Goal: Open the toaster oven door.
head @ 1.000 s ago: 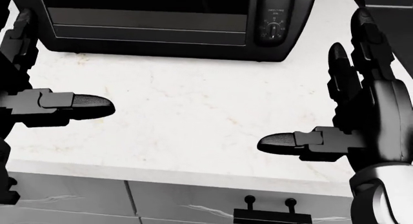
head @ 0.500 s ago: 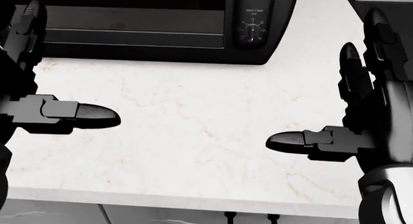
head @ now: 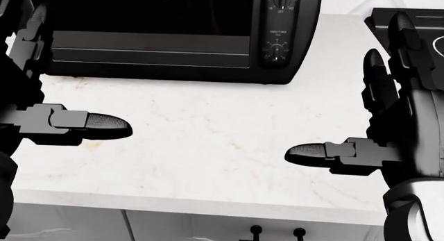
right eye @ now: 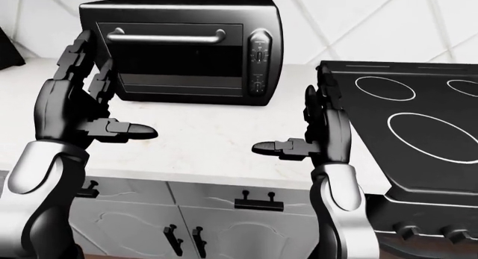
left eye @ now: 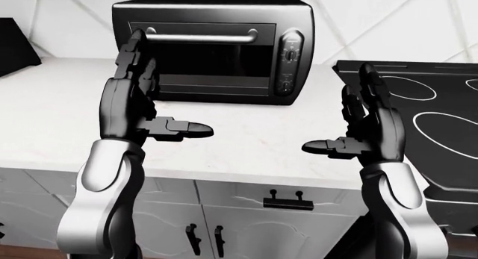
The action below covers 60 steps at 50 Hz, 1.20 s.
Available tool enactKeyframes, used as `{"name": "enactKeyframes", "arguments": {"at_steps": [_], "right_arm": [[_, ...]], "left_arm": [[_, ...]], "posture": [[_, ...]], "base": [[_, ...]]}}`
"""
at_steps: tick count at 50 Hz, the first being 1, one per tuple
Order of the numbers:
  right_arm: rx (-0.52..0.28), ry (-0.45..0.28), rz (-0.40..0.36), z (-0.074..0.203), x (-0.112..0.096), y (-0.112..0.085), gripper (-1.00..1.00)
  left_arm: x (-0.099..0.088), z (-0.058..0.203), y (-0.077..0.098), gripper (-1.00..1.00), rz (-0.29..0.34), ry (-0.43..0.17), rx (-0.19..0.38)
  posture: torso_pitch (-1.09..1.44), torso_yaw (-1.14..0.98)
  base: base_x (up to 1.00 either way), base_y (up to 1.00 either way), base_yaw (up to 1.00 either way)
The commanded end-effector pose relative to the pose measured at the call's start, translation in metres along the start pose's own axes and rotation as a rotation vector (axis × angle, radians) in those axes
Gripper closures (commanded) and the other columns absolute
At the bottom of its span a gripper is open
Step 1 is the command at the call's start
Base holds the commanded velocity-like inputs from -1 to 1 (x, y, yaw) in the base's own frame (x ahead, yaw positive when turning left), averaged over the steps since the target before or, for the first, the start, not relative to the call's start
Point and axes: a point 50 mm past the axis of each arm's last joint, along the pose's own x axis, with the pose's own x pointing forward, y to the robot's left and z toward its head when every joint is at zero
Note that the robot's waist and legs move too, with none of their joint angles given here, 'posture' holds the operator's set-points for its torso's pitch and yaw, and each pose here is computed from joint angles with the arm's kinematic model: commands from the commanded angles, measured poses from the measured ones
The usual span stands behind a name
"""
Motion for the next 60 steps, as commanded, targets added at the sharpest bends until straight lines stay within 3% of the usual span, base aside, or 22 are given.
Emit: {"name": "enactKeyframes", "arguments": {"at_steps": [1, 27, 33, 41, 46, 49, 50, 53, 57, 59, 60], "right_arm": [[-0.004, -0.087, 0.011, 0.016, 0.000, 0.002, -1.00], [0.001, -0.084, 0.013, 0.012, 0.000, 0.004, -1.00], [0.001, -0.087, 0.011, 0.015, 0.000, 0.004, -1.00], [0.002, -0.094, 0.005, 0.018, -0.001, 0.001, -1.00], [0.003, -0.098, 0.000, 0.019, -0.002, 0.000, -1.00], [0.002, -0.099, -0.003, 0.020, -0.003, 0.000, -1.00], [0.003, -0.100, -0.005, 0.020, -0.002, -0.001, -1.00], [0.006, -0.102, -0.007, 0.019, -0.002, -0.002, -1.00], [0.005, -0.105, -0.009, 0.021, -0.002, -0.003, -1.00], [0.005, -0.106, -0.010, 0.021, -0.003, -0.003, -1.00], [0.005, -0.106, -0.010, 0.022, -0.002, -0.003, -1.00]], "left_arm": [[0.001, 0.014, -0.002, -1.00, -0.006, -0.080, 0.008], [0.002, 0.014, -0.001, -1.00, -0.004, -0.077, 0.006], [0.008, 0.019, -0.003, -1.00, -0.012, -0.089, 0.044], [0.028, 0.034, -0.014, -1.00, -0.025, -0.174, 0.276], [0.042, 0.032, -0.022, -1.00, -0.041, -0.246, 0.526], [0.050, 0.029, -0.026, -1.00, -0.053, -0.266, 0.623], [0.055, 0.029, -0.029, -1.00, -0.063, -0.280, 0.685], [0.061, 0.023, -0.034, -1.00, -0.087, -0.296, 0.803], [0.069, 0.014, -0.038, -1.00, -0.109, -0.309, 0.937], [0.072, 0.011, -0.041, -1.00, -0.130, -0.313, 0.986], [0.073, 0.009, -0.043, -1.00, -0.141, -0.308, 0.983]], "posture": [[-0.21, 0.00], [-0.40, 0.00], [-0.40, 0.00], [-0.40, 0.00], [-0.40, 0.00], [-0.40, 0.00], [-0.40, 0.00], [-0.40, 0.00], [-0.40, 0.00], [-0.40, 0.00], [-0.40, 0.00]], "base": [[0.00, 0.00, 0.00], [0.00, 0.00, 0.00], [0.00, 0.00, 0.00], [0.00, 0.00, 0.00], [0.00, 0.00, 0.00], [0.00, 0.00, 0.00], [0.00, 0.00, 0.00], [0.00, 0.00, 0.00], [0.00, 0.00, 0.00], [0.00, 0.00, 0.00], [0.00, 0.00, 0.00]]}}
